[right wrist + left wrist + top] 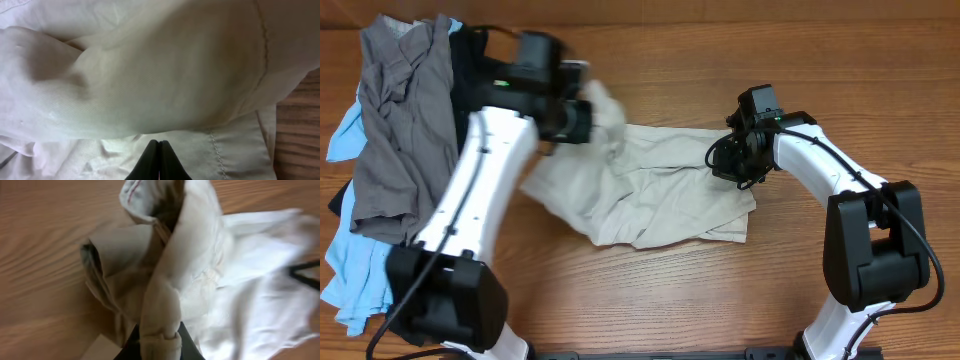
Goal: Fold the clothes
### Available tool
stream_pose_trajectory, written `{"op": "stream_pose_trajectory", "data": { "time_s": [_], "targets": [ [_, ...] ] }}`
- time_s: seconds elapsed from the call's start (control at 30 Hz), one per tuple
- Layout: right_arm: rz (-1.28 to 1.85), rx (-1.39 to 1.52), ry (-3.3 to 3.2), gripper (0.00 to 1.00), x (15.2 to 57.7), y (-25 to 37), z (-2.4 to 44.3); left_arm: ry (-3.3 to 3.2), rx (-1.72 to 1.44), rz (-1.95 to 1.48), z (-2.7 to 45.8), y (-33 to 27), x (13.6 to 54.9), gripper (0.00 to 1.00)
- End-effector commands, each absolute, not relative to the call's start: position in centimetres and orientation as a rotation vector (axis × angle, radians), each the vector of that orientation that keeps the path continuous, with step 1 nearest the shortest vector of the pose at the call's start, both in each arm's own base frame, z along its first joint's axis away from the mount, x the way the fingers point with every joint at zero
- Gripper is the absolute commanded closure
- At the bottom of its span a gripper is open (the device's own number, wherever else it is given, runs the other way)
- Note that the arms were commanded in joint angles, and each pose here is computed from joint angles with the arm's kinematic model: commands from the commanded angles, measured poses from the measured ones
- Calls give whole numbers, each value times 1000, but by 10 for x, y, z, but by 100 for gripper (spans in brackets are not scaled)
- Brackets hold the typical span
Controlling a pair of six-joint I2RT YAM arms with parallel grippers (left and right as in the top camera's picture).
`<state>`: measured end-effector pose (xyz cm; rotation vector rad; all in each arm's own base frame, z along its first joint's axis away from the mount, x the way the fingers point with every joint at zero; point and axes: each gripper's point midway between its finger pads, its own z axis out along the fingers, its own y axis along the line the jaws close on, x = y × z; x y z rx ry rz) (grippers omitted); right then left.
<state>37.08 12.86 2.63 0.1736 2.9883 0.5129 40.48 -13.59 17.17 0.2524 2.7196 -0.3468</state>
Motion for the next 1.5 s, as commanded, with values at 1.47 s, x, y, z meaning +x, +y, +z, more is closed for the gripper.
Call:
{"op": "stream_pose_trajectory", "data": {
  "time_s": [1.47],
  "targets": [
    [698,141,2966,96,371,150,31,2552,54,-191,265,-73,382,96]
  ]
}}
